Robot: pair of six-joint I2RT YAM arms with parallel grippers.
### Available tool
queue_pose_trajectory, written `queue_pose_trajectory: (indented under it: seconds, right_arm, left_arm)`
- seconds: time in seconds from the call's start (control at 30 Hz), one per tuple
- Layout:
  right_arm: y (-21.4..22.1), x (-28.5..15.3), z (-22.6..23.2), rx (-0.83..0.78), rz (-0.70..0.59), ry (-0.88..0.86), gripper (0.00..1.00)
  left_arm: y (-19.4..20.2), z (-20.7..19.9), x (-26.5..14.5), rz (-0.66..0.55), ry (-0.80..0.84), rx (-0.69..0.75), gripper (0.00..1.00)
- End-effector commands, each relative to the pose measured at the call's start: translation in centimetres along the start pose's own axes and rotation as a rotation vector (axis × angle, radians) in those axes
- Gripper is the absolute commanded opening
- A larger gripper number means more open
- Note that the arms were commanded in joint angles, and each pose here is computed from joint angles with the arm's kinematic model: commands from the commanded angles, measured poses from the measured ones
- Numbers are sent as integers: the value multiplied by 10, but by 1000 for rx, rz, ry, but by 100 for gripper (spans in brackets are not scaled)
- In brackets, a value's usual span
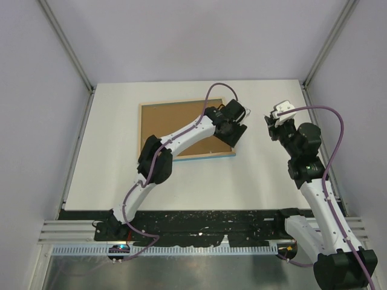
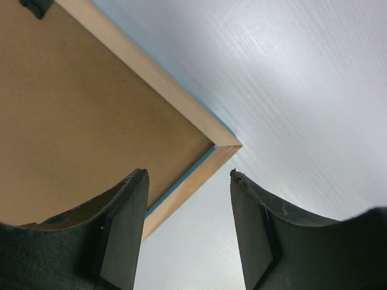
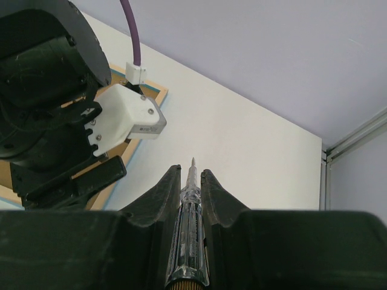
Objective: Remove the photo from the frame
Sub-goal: Adjust the photo frame at the center of the board.
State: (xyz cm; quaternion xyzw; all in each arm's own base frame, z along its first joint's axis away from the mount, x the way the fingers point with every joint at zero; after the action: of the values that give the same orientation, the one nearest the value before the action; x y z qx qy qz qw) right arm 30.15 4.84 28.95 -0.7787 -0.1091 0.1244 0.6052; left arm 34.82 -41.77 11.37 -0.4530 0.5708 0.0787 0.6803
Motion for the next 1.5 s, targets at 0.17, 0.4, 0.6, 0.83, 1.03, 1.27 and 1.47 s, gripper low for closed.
queue_pose_trajectory:
  seconds: [0.17, 0.4, 0.6, 0.83, 1.03, 1.27, 1.47]
  right_arm:
    - [-16, -2, -8, -12, -63, 40, 8]
    - [-16, -1, -5, -8, -61, 23, 8]
    - [-15, -1, -5, -6, -60, 20, 8]
    - [-16, -1, -4, -4, -60, 17, 8]
    - [-17, -2, -4, -3, -62, 17, 8]
    - [-19, -4, -3, 2, -68, 9, 8]
    - [-17, -1, 4, 14, -56, -37, 8]
  left_arm:
    - [-4, -27, 10, -8, -2, -21, 62]
    - [1, -34, 27, 5, -15, 7, 63]
    - [15, -53, 37, 51, 56, 54, 61]
    - [41, -70, 21, 113, 181, 146, 56]
    - [81, -70, -1, 229, 270, 277, 49]
    - [130, -69, -38, 314, 408, 397, 47]
    - [142, -56, -66, 278, 388, 454, 48]
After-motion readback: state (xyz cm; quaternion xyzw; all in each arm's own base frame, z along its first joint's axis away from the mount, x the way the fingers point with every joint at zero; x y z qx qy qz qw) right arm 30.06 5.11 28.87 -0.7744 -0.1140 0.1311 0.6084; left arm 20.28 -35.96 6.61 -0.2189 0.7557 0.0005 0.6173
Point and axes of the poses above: each gripper's point midway between its finger pads, its own x axis out along the fingers, its own z axis along the line the jaws close on, y = z × x, the point moved 3 cm from there along -x, back along the fingers, and after that the axes turned 4 degrees about x, right-handed, at the moved point
